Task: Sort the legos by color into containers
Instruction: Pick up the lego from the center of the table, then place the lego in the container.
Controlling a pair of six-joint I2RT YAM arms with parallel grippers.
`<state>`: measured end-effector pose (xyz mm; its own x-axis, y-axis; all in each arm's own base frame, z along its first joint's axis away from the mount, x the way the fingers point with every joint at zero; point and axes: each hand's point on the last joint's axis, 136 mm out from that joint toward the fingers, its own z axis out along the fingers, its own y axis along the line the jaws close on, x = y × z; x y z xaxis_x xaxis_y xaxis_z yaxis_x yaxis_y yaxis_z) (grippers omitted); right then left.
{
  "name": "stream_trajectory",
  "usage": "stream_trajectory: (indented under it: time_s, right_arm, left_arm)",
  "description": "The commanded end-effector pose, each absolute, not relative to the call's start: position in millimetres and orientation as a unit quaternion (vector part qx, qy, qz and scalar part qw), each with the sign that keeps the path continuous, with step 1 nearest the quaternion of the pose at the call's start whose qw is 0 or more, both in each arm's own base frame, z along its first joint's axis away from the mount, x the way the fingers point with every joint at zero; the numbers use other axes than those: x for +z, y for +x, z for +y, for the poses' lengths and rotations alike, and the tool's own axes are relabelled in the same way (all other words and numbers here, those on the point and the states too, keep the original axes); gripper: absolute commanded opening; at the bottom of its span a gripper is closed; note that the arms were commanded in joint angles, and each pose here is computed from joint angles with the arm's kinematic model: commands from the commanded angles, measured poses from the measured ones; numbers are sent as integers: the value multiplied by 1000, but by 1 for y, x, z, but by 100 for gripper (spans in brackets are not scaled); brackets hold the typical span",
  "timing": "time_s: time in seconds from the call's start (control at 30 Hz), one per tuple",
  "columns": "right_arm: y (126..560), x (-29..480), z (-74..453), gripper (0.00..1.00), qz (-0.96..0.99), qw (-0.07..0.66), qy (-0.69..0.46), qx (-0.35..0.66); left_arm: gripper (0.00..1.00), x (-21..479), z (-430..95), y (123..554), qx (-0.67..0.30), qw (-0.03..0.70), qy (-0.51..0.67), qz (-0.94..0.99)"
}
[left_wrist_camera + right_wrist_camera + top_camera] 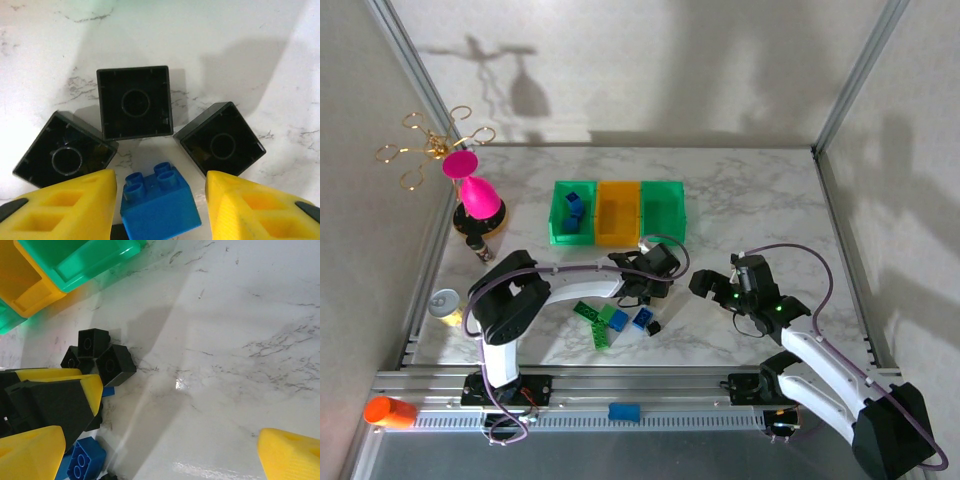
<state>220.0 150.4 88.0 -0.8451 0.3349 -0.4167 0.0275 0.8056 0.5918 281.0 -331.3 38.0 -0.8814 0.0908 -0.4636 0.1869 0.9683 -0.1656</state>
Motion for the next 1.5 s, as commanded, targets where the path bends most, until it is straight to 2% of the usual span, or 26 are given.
stream_trajectory:
  time_s: [0.0,0.53,0.93,1.17,1.47]
  right_arm:
    - [216,83,150,99,915,255,95,299]
    - [218,86,149,99,912,263,94,299]
    - [231,117,162,99,896,301,49,323]
    - [246,143,196,99,876,314,-5,365]
    - [255,160,256,99,859,311,-60,402]
  left_arm:
    - [48,34,-328,286,-81,235,76,966]
    - [35,47,-327,286,-100,243,69,962]
    - [34,95,-319,296,-141,277,45,949]
    - [34,133,-274,319,-122,318,7,940]
    - [35,158,-175,364,-61,359,-81,928]
